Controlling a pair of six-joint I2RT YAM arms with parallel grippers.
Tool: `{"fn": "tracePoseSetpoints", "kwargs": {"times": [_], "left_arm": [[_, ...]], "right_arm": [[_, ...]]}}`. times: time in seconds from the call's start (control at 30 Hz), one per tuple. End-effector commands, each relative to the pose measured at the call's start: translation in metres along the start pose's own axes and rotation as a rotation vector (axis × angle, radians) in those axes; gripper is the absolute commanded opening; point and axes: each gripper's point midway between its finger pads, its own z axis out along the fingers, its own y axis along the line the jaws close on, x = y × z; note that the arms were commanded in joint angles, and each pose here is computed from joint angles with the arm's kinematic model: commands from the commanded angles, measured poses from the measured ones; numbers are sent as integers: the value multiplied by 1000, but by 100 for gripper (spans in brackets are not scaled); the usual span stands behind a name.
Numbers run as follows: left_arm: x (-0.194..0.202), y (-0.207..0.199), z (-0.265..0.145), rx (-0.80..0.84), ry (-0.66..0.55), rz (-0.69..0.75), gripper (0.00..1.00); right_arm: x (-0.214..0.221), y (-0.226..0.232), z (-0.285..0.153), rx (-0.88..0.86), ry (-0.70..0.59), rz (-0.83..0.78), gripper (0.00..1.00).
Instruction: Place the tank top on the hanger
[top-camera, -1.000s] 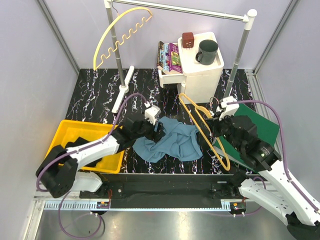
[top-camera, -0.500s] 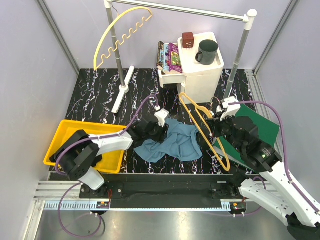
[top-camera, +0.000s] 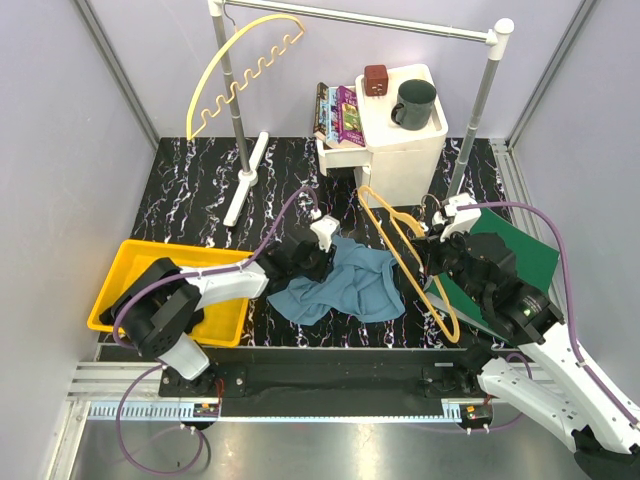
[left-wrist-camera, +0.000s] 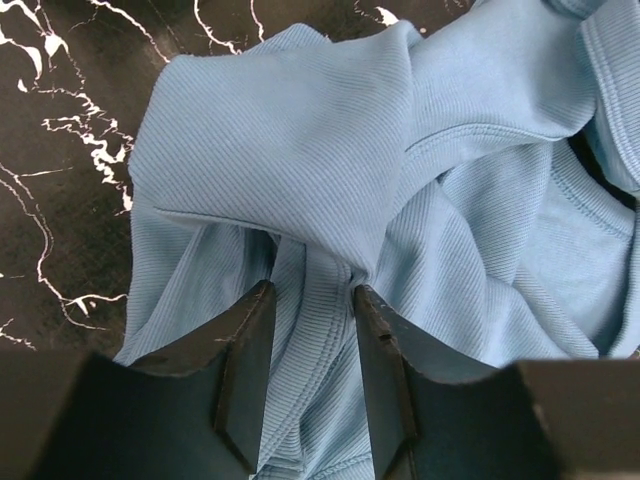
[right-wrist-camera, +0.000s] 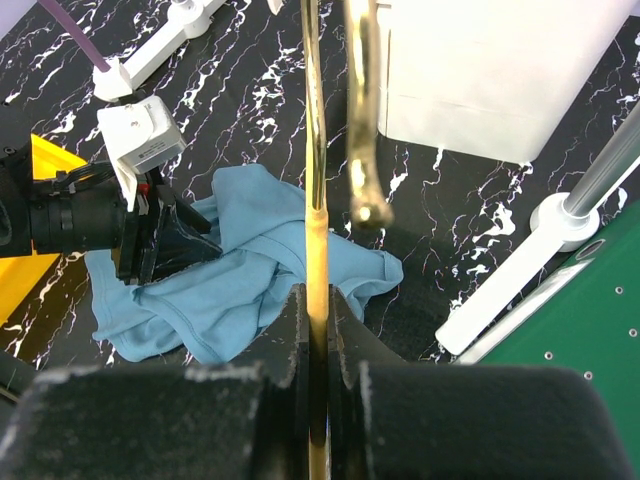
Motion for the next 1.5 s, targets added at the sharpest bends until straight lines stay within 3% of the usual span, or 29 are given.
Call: {"fn": "tracePoseSetpoints", "kwargs": {"times": [0.0, 0.27, 0.4, 0.63, 0.77, 0.97, 1.17, 1.47], "left_arm": [[-17, -16, 5, 70, -61, -14, 40], [-15, -27, 5, 128, -66, -26, 40], [-20, -24, 6, 107, -74, -39, 0], [-64, -2, -26, 6, -161, -93, 0], [-93, 18, -49, 72, -227, -223, 0], [-98, 61, -55, 89, -225, -376, 0], [-106, 85, -54, 102, -234, -455, 0], [-132, 84, -78, 147, -323, -483, 0]], "right_arm": [[-14, 3, 0, -10, -51, 17, 0], [-13, 5, 1, -18, -47, 16, 0], [-12, 6, 1, -26, -45, 14, 0], [-11, 18, 3, -97, -37, -4, 0], [-6, 45, 14, -230, 3, -2, 0], [0, 50, 18, -257, 26, -1, 0], [-7, 66, -6, -378, -25, -17, 0], [38, 77, 14, -428, 140, 21, 0]]}}
